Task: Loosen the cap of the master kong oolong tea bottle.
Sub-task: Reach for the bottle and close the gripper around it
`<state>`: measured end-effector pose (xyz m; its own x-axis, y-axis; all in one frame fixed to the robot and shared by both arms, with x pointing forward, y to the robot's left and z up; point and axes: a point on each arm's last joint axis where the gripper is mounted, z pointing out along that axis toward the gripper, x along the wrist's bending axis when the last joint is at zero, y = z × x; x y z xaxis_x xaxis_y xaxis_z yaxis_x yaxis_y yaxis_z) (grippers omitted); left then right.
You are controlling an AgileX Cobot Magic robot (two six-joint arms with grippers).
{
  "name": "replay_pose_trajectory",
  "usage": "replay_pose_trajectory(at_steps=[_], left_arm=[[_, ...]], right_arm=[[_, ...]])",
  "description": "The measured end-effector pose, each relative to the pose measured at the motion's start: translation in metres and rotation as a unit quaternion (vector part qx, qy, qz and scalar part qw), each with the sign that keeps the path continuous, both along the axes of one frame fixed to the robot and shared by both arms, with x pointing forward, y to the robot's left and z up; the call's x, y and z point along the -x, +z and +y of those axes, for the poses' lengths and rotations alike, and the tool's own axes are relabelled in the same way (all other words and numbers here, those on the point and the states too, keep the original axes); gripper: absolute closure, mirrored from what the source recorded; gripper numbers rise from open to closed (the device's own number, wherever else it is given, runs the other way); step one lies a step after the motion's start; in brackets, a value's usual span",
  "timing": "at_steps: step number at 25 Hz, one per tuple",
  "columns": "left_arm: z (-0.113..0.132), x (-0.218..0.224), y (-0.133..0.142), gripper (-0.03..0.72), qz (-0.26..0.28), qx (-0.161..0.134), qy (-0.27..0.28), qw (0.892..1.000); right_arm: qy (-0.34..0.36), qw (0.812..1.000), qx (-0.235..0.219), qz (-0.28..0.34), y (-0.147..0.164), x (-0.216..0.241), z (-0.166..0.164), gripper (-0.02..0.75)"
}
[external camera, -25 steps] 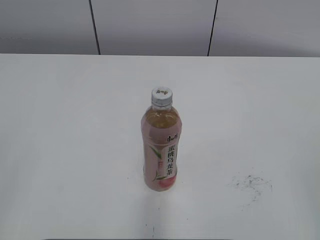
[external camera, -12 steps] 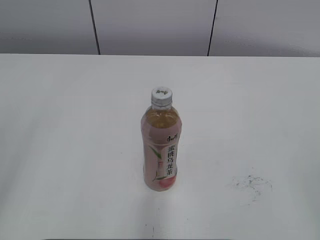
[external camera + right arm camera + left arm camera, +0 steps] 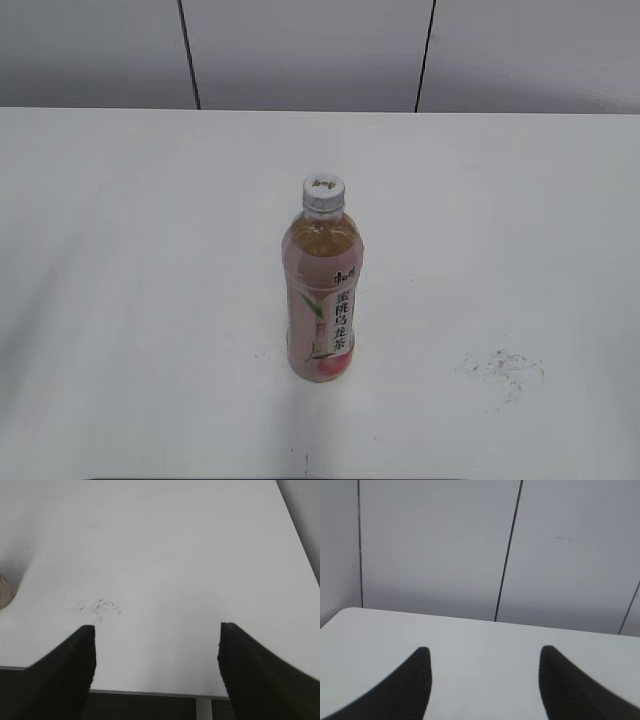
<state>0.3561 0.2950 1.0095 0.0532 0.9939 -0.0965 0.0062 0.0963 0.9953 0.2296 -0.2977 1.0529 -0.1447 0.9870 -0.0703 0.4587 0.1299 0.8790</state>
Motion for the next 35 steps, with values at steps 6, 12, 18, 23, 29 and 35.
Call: replay_pose_trajectory(at_steps=[6,12,18,23,29,35], left_arm=[[-0.033,-0.04,-0.034,0.271,0.049,-0.073,-0.156,0.984],[-0.065,-0.055,-0.091,0.271,0.111,-0.045,-0.333,0.935],[-0.086,-0.061,-0.14,0.264,0.203,-0.049,-0.444,0.872],[-0.115,-0.073,-0.134,0.26,0.149,-0.077,-0.509,0.844],[-0.149,-0.089,-0.121,0.228,0.088,-0.098,-0.547,0.826],[-0.169,-0.105,-0.119,0.208,0.085,-0.145,-0.555,0.815]], right_arm=[[0.0,1.0,0.0,0.0,0.0,0.0,0.0,0.165],[0.001,1.0,-0.001,0.0,0.0,0.0,0.0,0.165],[0.002,1.0,-0.002,0.0,0.0,0.0,0.0,0.166],[0.002,1.0,-0.003,0.0,0.0,0.0,0.001,0.166],[0.002,1.0,-0.003,0.0,0.0,0.0,0.001,0.166],[0.001,1.0,-0.005,0.001,0.0,0.0,0.001,0.166]])
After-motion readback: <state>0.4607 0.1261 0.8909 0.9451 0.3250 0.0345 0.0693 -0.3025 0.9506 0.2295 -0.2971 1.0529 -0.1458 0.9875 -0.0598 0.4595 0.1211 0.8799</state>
